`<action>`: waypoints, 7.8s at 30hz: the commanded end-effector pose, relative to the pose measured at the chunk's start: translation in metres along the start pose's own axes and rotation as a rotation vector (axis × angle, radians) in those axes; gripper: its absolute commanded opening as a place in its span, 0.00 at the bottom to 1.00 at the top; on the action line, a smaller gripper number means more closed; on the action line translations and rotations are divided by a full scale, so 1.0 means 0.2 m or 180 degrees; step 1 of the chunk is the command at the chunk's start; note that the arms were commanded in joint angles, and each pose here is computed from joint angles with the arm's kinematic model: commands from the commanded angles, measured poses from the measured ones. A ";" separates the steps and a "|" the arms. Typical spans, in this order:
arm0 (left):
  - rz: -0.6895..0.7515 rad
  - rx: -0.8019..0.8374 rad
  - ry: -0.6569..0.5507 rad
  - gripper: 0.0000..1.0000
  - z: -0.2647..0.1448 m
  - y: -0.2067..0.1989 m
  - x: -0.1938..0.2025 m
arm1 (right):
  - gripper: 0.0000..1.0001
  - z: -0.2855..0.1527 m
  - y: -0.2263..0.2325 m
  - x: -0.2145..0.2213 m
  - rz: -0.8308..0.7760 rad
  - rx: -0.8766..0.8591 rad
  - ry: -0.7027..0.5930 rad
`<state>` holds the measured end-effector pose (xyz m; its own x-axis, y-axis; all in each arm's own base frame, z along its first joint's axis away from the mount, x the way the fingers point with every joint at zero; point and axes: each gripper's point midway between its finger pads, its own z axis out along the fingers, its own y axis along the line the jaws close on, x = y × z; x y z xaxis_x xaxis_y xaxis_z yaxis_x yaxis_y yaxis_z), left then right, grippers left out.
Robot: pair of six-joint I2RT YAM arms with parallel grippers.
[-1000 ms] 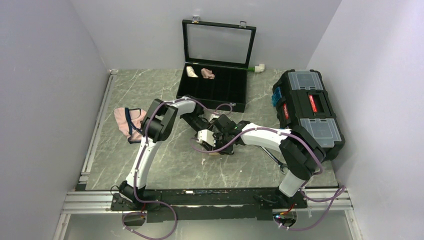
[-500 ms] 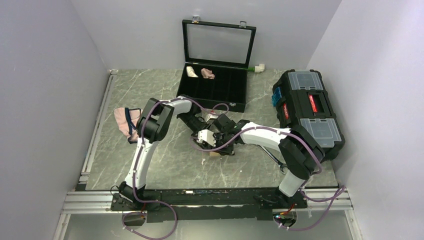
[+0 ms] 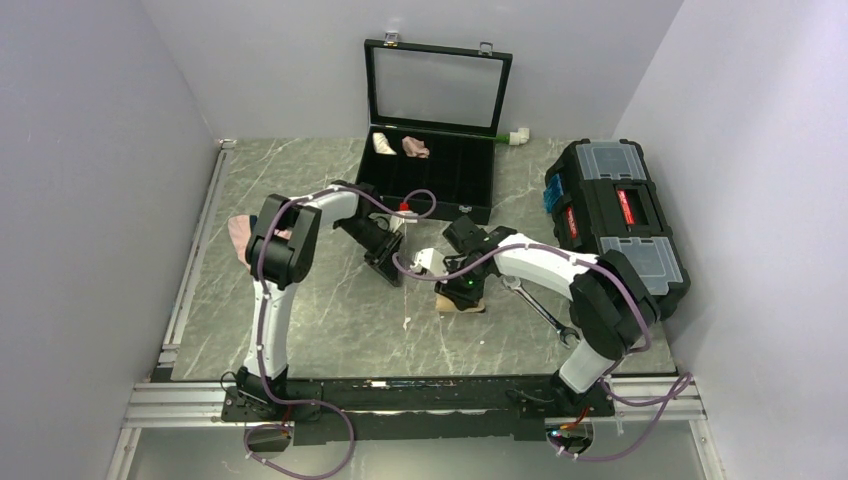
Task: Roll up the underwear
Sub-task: Pick up the underwear from the center of the board, then move the storage box to the center of the board, then place the underwear in the storage box.
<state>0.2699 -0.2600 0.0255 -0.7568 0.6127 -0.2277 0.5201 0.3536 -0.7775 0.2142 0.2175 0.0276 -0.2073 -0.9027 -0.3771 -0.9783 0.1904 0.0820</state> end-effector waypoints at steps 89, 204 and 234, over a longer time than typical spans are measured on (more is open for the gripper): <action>-0.0638 -0.2361 -0.1604 0.00 -0.75 0.57 -0.27 | 0.00 -0.50 -0.39 -0.04 0.0775 0.0909 -0.0976; -0.0469 -0.1665 -0.2308 0.67 -0.93 0.01 0.12 | 0.00 -0.18 -1.33 -0.60 0.1081 0.2122 -0.0022; -0.0442 -0.1524 -0.2332 0.65 -0.92 -0.02 0.12 | 0.00 -0.05 -1.28 -0.39 0.1392 0.1949 0.0433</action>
<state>0.3137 -0.1146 0.1090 -0.8444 -0.0068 -0.5357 0.3380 0.7691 -0.5425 0.4842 0.2503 0.0516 -0.5499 -0.7693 -0.3251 -0.6764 0.6386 -0.3669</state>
